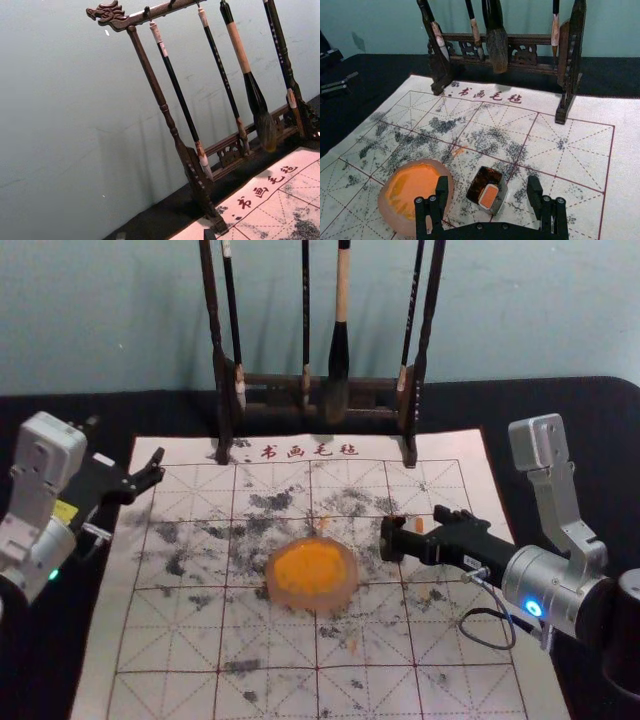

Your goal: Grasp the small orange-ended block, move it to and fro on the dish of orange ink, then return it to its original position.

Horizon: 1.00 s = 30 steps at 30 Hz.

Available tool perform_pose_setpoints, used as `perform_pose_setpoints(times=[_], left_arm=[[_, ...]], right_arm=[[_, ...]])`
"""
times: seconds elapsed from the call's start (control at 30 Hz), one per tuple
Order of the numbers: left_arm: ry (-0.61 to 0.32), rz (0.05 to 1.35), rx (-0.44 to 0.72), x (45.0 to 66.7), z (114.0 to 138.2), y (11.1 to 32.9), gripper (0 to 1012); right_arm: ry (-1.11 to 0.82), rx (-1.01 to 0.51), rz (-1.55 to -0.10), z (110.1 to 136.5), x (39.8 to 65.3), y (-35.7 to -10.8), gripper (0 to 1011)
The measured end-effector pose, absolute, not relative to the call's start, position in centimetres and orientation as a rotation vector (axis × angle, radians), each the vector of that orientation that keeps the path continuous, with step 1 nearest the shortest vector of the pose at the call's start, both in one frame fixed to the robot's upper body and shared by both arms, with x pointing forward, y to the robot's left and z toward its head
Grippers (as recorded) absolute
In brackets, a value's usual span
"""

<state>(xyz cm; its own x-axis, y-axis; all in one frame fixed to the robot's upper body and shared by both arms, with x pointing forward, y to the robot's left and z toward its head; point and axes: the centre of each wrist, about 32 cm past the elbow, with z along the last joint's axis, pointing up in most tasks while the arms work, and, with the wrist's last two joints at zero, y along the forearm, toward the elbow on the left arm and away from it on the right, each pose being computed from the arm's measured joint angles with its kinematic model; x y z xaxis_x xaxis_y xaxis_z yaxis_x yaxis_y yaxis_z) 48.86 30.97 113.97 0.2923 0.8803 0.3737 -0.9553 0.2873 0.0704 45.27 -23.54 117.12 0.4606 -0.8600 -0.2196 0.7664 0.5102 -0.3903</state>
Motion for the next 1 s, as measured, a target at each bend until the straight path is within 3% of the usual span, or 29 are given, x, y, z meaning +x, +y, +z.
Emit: perform_pose_setpoints(times=[0.43,0.77,1.0], left_arm=[[-0.285,1.248,0.304,48.86,113.98,30.97,1001],[-0.285,1.248,0.304,48.86,113.98,30.97,1001],[-0.285,1.248,0.305,48.86,113.98,30.97,1001]], right_arm=[[0.416,-0.25,-1.013,117.13,45.26,-23.53,1003],[0.415,-0.25,-1.013,117.12,45.26,-23.52,785],[0.415,-0.249,-1.012,117.12,45.26,-23.53,547]])
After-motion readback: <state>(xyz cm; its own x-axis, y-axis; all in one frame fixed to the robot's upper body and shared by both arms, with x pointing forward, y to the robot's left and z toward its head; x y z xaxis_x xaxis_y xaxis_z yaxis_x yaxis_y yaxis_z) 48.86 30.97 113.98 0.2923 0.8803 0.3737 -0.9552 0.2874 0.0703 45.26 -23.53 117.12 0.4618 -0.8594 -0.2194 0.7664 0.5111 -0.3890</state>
